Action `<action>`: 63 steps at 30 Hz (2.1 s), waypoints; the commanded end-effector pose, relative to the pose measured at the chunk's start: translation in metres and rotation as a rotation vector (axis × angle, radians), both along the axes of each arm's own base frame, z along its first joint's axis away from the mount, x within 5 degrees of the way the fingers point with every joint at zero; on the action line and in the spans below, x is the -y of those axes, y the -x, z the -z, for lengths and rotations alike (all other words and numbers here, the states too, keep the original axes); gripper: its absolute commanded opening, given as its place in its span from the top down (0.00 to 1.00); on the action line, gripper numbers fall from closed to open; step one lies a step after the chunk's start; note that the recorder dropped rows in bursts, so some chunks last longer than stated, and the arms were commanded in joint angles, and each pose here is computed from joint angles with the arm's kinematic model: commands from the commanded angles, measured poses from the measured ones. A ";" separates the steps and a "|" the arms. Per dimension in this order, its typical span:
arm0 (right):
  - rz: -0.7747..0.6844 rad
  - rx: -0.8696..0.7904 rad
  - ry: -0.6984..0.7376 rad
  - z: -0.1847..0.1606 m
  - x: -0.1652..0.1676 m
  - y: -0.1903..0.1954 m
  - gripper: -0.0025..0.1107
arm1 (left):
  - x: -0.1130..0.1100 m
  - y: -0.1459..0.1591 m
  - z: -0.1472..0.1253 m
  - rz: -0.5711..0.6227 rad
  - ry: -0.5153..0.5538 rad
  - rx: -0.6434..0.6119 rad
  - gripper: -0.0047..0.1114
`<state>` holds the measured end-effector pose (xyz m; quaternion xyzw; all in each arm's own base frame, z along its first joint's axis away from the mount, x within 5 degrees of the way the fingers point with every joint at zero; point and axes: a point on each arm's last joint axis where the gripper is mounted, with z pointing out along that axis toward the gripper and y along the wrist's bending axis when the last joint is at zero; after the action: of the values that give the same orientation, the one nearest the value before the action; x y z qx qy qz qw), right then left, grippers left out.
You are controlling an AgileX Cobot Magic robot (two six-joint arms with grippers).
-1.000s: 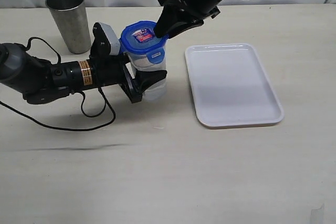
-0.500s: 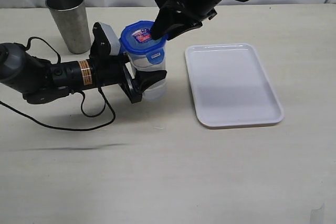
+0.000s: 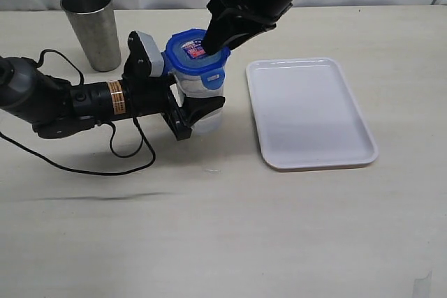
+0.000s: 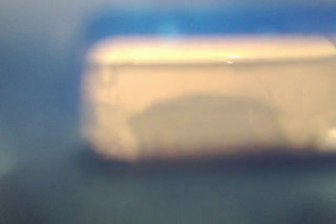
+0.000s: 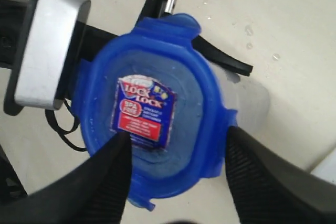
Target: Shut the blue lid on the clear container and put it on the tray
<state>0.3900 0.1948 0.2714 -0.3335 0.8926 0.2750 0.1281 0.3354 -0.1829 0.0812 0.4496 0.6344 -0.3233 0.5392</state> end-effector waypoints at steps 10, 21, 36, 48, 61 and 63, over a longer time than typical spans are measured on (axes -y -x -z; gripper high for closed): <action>-0.287 0.351 -0.014 -0.065 0.001 0.031 0.70 | 0.001 0.002 0.008 -0.001 -0.065 -0.027 0.96; -0.711 0.787 0.417 -0.023 -0.038 0.100 0.72 | 0.001 0.001 0.007 -0.011 -0.057 -0.028 0.96; -0.743 0.777 0.468 0.028 -0.042 0.088 0.72 | 0.001 0.002 0.007 -0.005 -0.057 -0.026 0.96; -0.829 0.698 0.569 0.067 -0.043 0.077 0.64 | 0.001 0.002 0.007 -0.002 -0.056 -0.025 0.96; -0.810 0.669 0.563 0.100 -0.047 0.073 0.74 | 0.002 0.003 0.007 0.010 -0.057 -0.022 0.96; -0.804 0.688 0.556 0.103 -0.047 0.073 0.74 | 0.002 0.003 0.007 0.010 -0.057 -0.022 0.96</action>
<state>0.3217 0.2484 0.2282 -0.7338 0.6014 -0.0969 0.3007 0.3445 -0.1771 0.0798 0.4044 0.6716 -0.3058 0.5403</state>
